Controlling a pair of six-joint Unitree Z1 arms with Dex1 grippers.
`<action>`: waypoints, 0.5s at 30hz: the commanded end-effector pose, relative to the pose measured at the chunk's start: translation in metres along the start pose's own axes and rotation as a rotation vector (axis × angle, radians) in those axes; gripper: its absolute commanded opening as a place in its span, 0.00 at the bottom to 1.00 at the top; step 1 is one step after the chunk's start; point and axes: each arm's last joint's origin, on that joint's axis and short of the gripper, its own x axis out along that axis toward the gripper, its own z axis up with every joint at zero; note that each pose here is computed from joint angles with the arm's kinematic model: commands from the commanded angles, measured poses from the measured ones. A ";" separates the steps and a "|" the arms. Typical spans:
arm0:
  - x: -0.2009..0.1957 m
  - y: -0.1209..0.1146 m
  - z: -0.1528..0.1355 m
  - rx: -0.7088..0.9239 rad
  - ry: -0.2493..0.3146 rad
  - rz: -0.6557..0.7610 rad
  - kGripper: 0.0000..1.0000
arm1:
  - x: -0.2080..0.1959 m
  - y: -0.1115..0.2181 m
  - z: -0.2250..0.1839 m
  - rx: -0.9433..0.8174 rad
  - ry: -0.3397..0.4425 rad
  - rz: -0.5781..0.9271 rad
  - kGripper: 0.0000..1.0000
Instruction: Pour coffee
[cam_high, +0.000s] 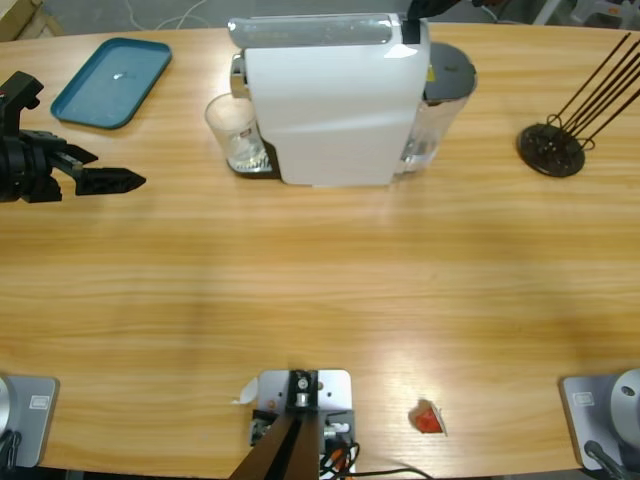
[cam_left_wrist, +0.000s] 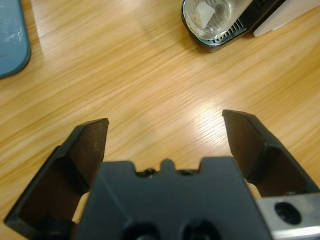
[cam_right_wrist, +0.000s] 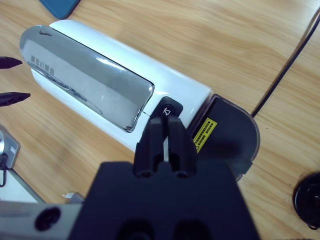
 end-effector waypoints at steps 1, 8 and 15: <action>0.013 0.001 -0.011 -0.015 0.063 0.007 1.00 | 0.031 -0.001 0.001 0.011 0.074 0.015 0.00; 0.013 0.001 -0.011 -0.015 0.064 0.008 1.00 | 0.033 0.000 0.003 0.008 0.076 0.011 0.00; 0.013 0.001 -0.011 -0.014 0.058 0.008 1.00 | 0.038 0.000 -0.011 0.012 0.123 0.006 0.00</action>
